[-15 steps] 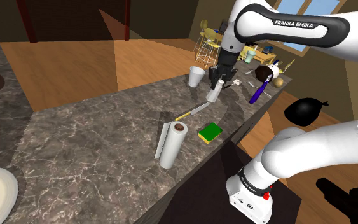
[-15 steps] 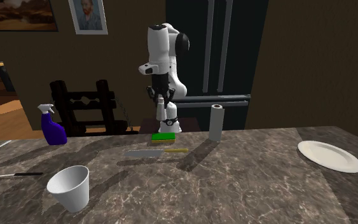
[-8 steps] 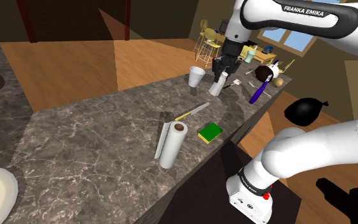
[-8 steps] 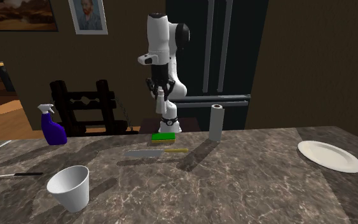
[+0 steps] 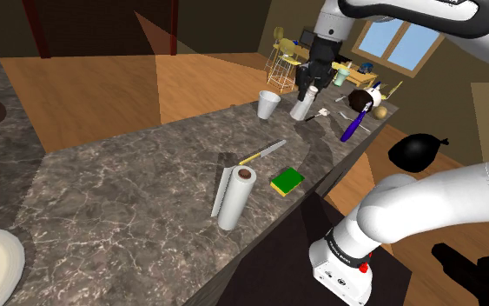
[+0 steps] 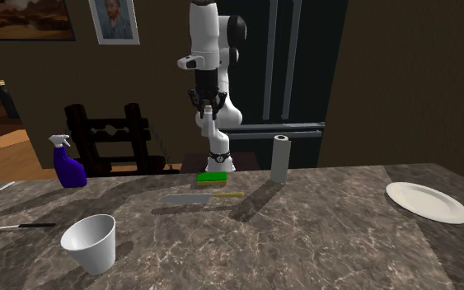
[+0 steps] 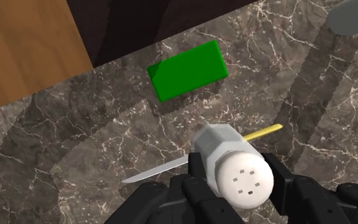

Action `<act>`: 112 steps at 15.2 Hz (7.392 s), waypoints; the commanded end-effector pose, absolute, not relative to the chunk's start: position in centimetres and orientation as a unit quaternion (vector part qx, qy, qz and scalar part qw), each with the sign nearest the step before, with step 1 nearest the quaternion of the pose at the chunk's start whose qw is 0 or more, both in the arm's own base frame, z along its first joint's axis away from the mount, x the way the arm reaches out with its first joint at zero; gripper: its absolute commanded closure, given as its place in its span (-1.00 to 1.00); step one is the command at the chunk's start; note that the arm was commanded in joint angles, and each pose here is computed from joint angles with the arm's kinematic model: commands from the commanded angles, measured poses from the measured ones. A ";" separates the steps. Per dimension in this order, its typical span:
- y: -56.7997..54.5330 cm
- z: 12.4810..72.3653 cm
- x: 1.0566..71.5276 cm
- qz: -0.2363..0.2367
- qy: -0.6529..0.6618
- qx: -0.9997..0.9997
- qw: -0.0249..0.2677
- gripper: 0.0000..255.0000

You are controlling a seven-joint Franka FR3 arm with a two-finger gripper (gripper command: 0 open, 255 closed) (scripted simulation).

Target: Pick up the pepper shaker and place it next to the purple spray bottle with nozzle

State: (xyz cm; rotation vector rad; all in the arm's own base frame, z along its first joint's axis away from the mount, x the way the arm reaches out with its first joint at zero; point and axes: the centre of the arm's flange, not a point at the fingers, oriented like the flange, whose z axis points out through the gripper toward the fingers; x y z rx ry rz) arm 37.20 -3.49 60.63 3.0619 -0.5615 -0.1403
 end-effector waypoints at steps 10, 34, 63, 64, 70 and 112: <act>-3.6 66.4 37.2 -0.045 -0.180 0.983 0.013 1.00; -34.4 66.4 30.1 -0.045 -0.180 0.983 0.013 1.00; -54.4 59.5 25.5 -0.045 -0.180 0.983 0.013 1.00; -54.4 59.0 25.5 -0.045 -0.180 0.983 0.013 1.00; -54.4 55.8 25.5 -0.045 -0.180 0.983 0.013 1.00; -54.4 35.9 25.5 -0.045 -0.180 0.983 0.013 1.00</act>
